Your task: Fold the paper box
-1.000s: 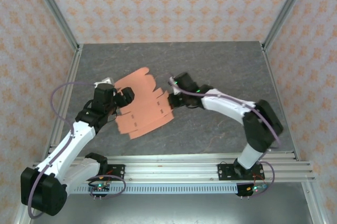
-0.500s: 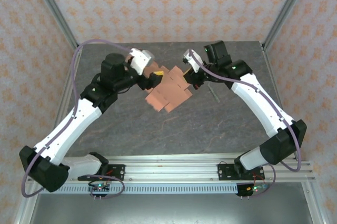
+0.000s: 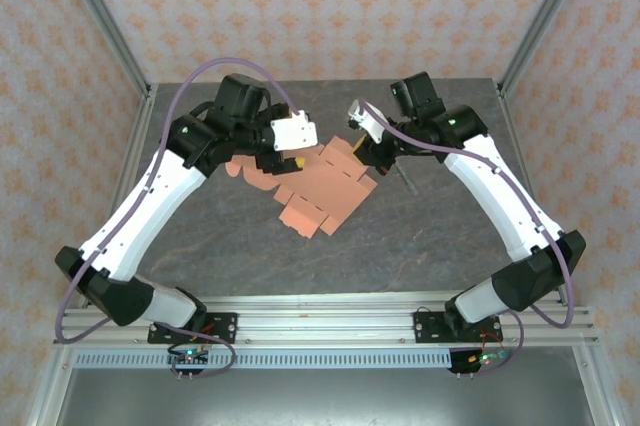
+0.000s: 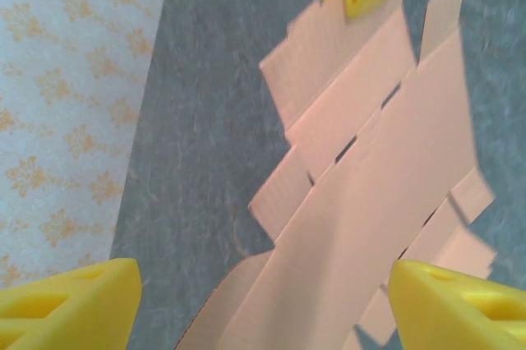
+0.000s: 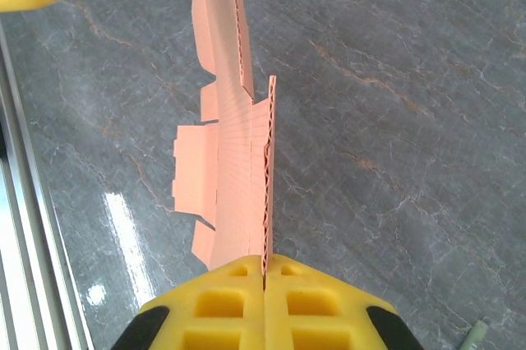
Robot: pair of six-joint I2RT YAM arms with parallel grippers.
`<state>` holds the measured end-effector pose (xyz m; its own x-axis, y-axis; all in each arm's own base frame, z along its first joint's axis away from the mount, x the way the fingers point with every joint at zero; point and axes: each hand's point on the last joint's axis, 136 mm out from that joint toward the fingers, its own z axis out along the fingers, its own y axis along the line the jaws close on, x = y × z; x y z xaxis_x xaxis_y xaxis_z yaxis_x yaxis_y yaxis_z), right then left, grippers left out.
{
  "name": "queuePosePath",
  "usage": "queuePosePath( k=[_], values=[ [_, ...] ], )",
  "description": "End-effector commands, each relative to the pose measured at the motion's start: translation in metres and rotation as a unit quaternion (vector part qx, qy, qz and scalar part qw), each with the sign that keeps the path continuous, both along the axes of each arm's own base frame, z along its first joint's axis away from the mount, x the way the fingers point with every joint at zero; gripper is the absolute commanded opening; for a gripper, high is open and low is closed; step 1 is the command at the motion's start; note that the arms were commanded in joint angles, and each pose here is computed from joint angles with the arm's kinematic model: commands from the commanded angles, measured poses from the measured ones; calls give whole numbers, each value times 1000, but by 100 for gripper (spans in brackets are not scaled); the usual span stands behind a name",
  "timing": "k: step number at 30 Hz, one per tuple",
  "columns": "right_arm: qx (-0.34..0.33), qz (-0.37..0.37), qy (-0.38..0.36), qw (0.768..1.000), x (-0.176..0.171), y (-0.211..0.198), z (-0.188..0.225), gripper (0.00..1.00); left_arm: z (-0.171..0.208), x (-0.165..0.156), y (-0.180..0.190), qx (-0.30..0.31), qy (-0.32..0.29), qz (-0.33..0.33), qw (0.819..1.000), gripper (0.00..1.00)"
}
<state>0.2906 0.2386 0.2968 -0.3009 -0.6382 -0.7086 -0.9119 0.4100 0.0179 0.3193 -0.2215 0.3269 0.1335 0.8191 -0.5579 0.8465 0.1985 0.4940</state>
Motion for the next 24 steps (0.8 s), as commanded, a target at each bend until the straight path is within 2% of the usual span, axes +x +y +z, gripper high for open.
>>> queuePosePath(
  k=[1, 8, 12, 20, 24],
  values=[
    [1, 17, -11, 1000, -7, -3, 12, 0, -14, -2, 17, 89, 9, -22, 996, 79],
    [2, 16, -19, 1000, -6, -3, 15, 0, -35, 13, 20, 160, 63, -32, 985, 68],
    [-2, 13, -21, 1000, -6, -5, 13, 0, -48, 22, 20, 188, 74, -42, 979, 57],
    [-9, 9, -23, 1000, -4, -7, 10, 0, -59, 44, 20, 204, 70, -23, 976, 24],
    [-11, 2, -26, 1000, -1, -8, 10, 0, -59, 45, 18, 194, 76, -11, 978, 3]
  ],
)
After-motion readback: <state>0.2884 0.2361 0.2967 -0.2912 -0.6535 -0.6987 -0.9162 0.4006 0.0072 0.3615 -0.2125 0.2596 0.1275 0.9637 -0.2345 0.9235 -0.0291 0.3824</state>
